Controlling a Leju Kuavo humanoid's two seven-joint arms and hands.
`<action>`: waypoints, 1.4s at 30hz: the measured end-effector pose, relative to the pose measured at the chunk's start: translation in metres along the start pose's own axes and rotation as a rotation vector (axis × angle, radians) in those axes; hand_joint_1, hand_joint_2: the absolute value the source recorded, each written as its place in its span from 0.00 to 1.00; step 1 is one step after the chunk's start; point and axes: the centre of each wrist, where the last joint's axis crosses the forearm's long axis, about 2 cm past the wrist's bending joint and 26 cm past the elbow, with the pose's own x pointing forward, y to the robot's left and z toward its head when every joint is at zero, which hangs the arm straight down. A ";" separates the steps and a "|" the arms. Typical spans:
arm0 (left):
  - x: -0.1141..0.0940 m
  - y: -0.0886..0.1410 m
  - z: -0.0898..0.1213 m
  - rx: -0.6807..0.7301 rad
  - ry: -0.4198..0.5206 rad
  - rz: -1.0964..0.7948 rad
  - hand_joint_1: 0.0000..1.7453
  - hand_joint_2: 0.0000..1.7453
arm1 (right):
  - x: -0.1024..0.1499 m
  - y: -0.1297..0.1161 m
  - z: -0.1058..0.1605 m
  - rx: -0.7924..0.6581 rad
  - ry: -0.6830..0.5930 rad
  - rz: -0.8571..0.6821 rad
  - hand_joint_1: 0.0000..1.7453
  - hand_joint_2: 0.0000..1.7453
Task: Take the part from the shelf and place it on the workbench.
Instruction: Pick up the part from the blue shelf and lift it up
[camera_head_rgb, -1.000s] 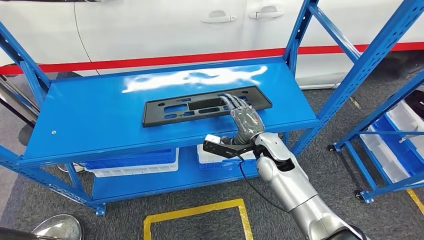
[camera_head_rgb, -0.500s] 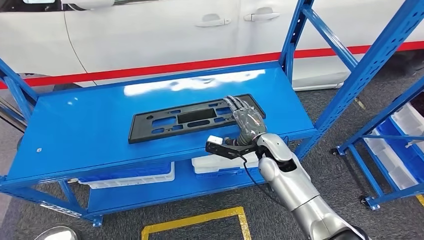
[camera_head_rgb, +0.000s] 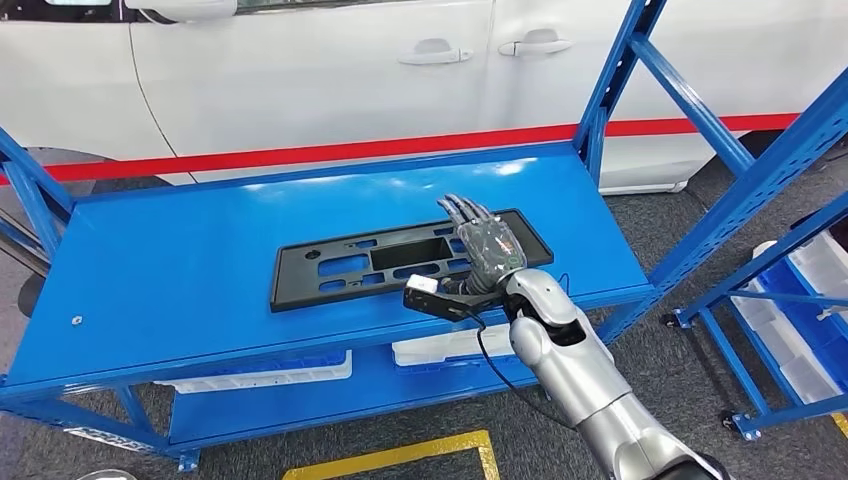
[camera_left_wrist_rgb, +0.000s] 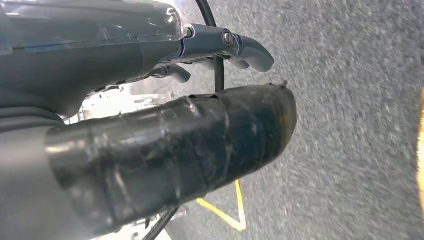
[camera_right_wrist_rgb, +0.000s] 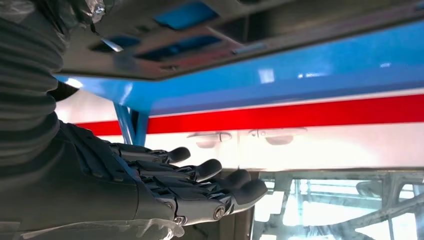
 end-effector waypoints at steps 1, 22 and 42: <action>0.000 0.000 0.000 -0.004 0.001 0.005 0.00 0.00 | 0.000 0.001 0.000 0.004 0.001 0.001 0.00 1.00; 0.009 0.011 0.002 0.048 -0.039 -0.034 0.00 0.00 | 0.018 0.034 -0.010 0.350 -0.144 0.093 0.00 1.00; 0.011 0.012 -0.004 0.063 -0.036 -0.009 0.00 0.00 | 0.027 0.037 -0.012 0.336 -0.125 0.074 1.00 1.00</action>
